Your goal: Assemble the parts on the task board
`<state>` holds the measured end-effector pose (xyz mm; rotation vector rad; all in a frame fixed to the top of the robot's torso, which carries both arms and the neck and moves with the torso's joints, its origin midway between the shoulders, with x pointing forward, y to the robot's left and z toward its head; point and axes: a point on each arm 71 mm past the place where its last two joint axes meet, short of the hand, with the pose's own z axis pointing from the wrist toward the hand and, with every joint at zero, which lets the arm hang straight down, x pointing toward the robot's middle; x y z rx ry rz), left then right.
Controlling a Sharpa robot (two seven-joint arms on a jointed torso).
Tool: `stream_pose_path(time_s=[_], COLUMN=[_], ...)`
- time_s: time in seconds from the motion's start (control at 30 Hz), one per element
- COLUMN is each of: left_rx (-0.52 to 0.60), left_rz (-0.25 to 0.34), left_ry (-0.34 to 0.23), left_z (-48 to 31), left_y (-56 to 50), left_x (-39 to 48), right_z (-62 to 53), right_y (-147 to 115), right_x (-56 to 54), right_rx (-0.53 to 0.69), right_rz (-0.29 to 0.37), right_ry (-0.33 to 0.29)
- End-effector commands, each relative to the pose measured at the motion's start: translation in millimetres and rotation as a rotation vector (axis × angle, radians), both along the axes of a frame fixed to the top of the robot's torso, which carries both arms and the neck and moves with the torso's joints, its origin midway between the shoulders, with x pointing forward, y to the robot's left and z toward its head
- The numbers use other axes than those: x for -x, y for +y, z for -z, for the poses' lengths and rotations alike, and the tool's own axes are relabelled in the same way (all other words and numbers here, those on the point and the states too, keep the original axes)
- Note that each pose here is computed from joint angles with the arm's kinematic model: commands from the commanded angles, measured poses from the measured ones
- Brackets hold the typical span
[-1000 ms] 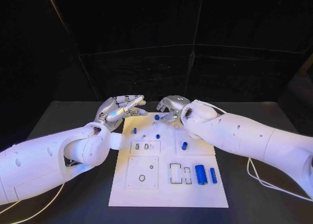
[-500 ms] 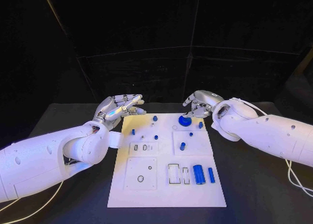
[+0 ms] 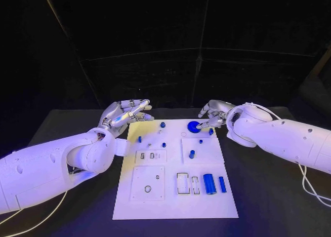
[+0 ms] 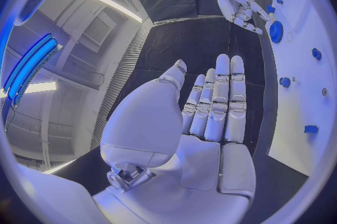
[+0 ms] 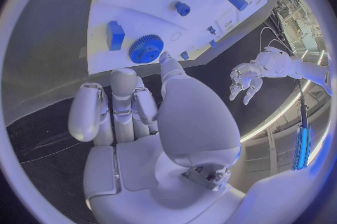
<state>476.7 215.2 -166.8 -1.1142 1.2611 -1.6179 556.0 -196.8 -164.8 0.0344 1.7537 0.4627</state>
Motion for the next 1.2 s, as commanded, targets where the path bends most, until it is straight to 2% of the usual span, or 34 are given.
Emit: stream_pose_path(time_s=[0.03,0.2,0.77,1.2], left_rx=[0.005,0.005,0.004,0.003], left_rz=[0.016,0.016,0.022,0.028], left_ry=[-0.01,-0.009,-0.002,0.008], left_z=[-1.6,-1.3,-0.3,1.2], left_y=[-1.7,-1.6,-2.5,-1.7], left_x=[-0.3,-0.8,-1.9,-3.5], right_z=[5.4,6.2,5.7,2.4], right_y=[3,10,14,18], right_x=[-1.1,-1.7,-4.2,-4.5], right_rx=[0.058,0.071,0.079,0.089], right_rz=[0.002,-0.011,0.007,0.027], right_ry=[0.077,0.078,0.058,0.009])
